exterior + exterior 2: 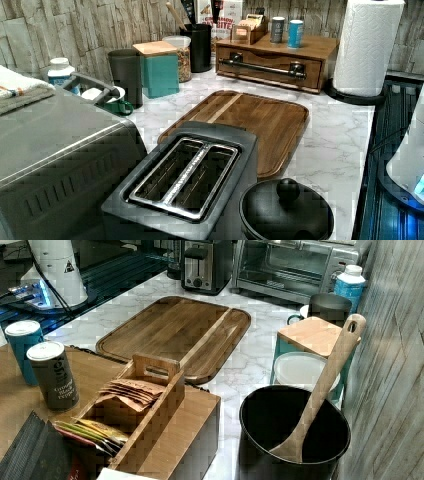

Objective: Open the drawer.

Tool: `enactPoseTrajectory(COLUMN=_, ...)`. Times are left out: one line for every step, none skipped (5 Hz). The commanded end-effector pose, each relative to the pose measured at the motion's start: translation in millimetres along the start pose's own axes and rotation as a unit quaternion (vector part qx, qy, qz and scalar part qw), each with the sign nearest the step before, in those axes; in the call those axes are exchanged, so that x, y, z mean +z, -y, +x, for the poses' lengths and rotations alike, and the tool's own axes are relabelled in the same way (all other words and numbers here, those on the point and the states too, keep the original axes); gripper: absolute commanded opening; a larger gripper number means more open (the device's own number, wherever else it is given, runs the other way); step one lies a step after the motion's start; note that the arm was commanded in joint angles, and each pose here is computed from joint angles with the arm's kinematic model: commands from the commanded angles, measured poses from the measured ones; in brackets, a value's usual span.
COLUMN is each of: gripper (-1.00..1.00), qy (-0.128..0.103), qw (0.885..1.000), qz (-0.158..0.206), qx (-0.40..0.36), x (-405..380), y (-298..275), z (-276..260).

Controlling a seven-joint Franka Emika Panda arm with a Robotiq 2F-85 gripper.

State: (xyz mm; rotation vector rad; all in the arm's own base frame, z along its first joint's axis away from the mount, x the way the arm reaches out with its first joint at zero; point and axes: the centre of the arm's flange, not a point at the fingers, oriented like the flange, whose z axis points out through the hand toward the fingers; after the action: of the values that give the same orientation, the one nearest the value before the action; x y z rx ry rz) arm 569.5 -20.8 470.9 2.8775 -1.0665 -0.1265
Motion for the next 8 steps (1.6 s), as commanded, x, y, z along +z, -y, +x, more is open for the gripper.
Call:
enactPoseTrajectory(gripper=1.00, qy=-0.003, qw=1.000, qz=-0.005, qx=-0.002, x=0.4, y=-0.8, z=0.6)
enactPoseTrajectory(gripper=1.00, qy=-0.001, qw=0.997, qz=-0.001, qx=-0.077, x=13.2, y=-23.9, z=1.5)
enactPoseTrajectory(gripper=1.00, qy=-0.022, qw=0.977, qz=0.012, qx=-0.213, x=36.3, y=-62.1, z=17.4)
enactPoseTrajectory(gripper=1.00, qy=-0.029, qw=0.964, qz=0.018, qx=-0.264, x=53.6, y=-86.9, z=37.6)
enactPoseTrajectory(gripper=1.00, qy=-0.032, qw=0.958, qz=0.012, qx=-0.284, x=68.4, y=-105.9, z=58.2)
enactPoseTrajectory(gripper=1.00, qy=-0.053, qw=0.946, qz=0.008, qx=-0.321, x=79.4, y=-128.8, z=72.3)
enactPoseTrajectory(gripper=1.00, qy=-0.068, qw=0.934, qz=0.006, qx=-0.350, x=86.6, y=-148.6, z=81.9)
enactPoseTrajectory(gripper=1.00, qy=-0.086, qw=0.928, qz=0.003, qx=-0.363, x=93.3, y=-159.0, z=85.2)
